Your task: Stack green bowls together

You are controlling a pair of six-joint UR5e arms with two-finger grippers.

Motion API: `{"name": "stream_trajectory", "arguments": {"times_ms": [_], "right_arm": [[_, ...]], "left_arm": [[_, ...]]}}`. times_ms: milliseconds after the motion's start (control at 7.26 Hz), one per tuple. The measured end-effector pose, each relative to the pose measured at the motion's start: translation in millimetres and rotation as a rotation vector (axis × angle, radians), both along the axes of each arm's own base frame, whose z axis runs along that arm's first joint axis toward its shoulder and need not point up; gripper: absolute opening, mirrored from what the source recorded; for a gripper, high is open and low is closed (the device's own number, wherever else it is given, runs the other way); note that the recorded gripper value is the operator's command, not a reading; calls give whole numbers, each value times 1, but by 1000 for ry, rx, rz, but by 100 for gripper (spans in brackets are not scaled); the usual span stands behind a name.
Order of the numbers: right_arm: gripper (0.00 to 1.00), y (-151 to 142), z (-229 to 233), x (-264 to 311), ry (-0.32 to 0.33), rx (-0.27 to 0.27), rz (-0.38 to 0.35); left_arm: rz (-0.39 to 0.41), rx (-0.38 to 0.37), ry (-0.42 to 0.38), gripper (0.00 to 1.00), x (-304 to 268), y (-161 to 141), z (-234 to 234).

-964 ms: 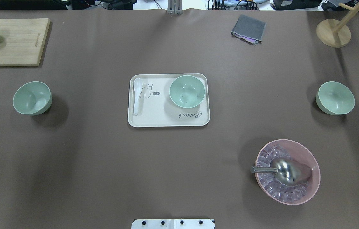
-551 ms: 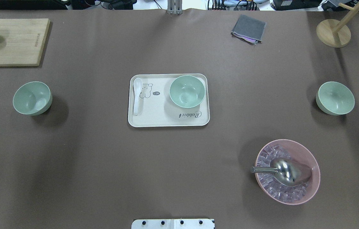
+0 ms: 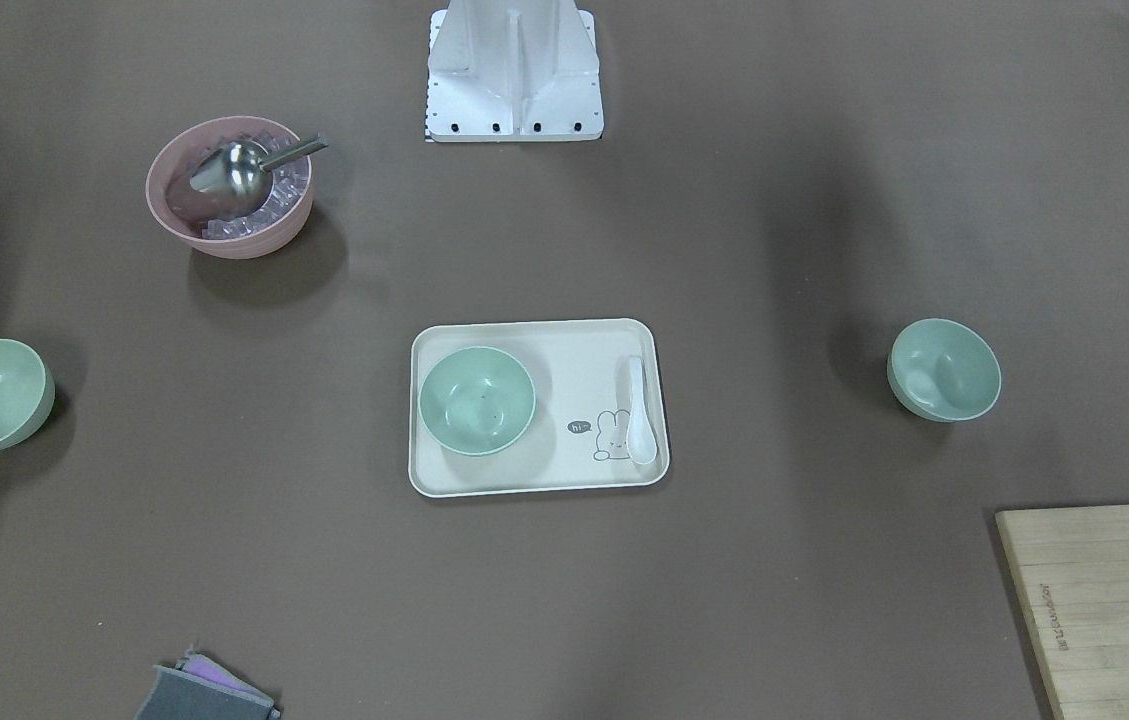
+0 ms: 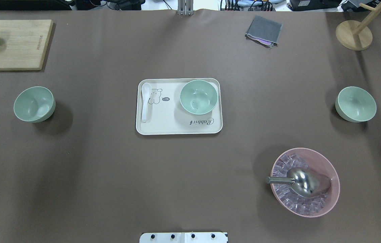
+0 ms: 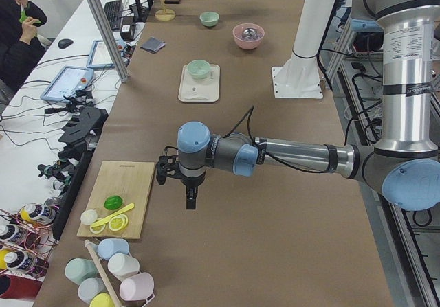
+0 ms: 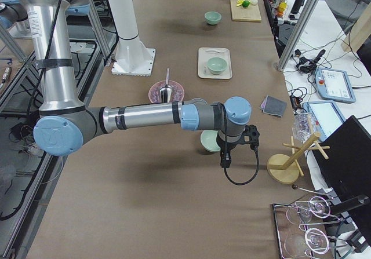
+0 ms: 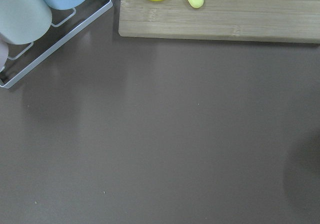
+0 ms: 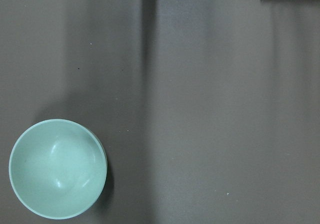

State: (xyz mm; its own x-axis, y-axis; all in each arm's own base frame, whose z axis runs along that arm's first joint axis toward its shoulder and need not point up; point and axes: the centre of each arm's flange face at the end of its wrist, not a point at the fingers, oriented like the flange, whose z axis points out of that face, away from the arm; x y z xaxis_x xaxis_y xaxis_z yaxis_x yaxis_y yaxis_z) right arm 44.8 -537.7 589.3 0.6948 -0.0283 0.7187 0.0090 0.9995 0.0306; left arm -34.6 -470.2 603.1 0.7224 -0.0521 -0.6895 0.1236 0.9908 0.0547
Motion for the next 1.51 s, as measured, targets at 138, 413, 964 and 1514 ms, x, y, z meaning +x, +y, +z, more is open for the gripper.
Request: {"name": "stream_trajectory", "arguments": {"times_ms": [138, 413, 964, 1514], "right_arm": [[100, 0, 0, 0, -1, -1, 0], [100, 0, 0, 0, -2, -3, 1], [100, -10, -14, -6, -6, -9, 23], [100, -24, -40, -44, -19, -28, 19]], "left_arm": [[0, 0, 0, 98, 0, 0, 0], [0, 1, 0, 98, 0, 0, -1], [61, 97, 17, 98, 39, -41, -51], [176, 97, 73, 98, 187, -102, -99]]}}
